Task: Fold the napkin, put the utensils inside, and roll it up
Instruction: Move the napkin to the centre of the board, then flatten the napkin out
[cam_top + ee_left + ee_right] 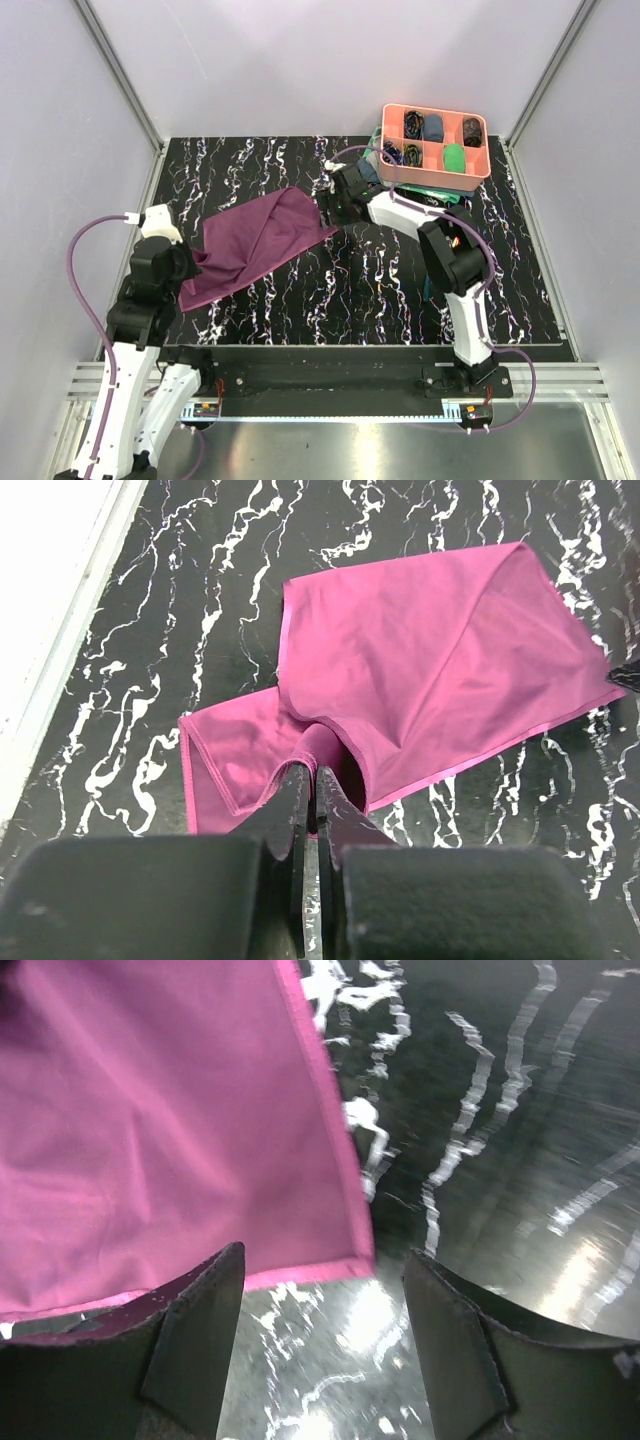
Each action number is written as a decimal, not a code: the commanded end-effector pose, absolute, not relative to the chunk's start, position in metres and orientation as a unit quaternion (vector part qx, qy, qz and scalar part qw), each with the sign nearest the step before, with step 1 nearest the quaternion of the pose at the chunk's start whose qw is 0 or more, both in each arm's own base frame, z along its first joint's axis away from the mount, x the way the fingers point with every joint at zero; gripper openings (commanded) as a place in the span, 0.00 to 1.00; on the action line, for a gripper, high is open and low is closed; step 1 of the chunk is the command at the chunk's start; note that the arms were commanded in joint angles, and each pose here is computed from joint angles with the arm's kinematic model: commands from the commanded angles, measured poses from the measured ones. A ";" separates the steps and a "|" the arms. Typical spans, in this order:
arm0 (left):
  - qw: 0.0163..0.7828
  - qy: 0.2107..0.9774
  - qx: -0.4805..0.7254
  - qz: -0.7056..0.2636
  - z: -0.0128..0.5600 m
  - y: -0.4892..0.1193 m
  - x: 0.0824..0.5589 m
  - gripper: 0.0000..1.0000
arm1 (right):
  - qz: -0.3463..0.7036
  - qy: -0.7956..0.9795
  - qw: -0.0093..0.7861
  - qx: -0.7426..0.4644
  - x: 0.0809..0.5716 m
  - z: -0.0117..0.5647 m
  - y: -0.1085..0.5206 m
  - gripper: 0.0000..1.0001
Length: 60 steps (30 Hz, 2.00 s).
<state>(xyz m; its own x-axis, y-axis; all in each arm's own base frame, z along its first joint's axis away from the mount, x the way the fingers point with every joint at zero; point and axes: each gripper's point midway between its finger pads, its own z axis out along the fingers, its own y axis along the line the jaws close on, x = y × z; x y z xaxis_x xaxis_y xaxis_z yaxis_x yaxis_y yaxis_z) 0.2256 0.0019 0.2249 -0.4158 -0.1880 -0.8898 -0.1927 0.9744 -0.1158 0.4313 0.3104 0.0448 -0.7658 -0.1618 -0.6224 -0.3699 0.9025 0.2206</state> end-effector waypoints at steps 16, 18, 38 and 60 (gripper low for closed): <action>0.568 0.819 -0.086 -0.009 0.254 -0.006 0.254 0.00 | 0.058 0.966 0.202 -0.152 0.360 -0.007 0.270 0.00; 0.570 0.817 -0.083 -0.013 0.257 -0.008 0.258 0.00 | 0.060 0.968 0.202 -0.135 0.337 0.010 0.256 0.00; 0.562 0.826 -0.040 -0.034 0.235 -0.023 0.271 0.00 | 0.142 0.939 0.292 -0.108 0.313 0.129 0.247 0.80; 0.539 0.840 -0.015 -0.066 0.221 -0.039 0.276 0.00 | 0.126 0.910 0.297 -0.262 0.427 0.054 0.334 0.79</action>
<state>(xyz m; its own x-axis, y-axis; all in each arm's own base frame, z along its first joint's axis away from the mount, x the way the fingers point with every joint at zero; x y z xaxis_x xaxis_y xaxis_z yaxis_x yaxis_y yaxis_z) 0.2672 -0.0341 0.2092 -0.4659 -0.1009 -0.8791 0.0126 0.9926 -0.1206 0.4136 0.3236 0.0345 -0.7401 -0.3862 -0.5506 -0.5092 0.8566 0.0837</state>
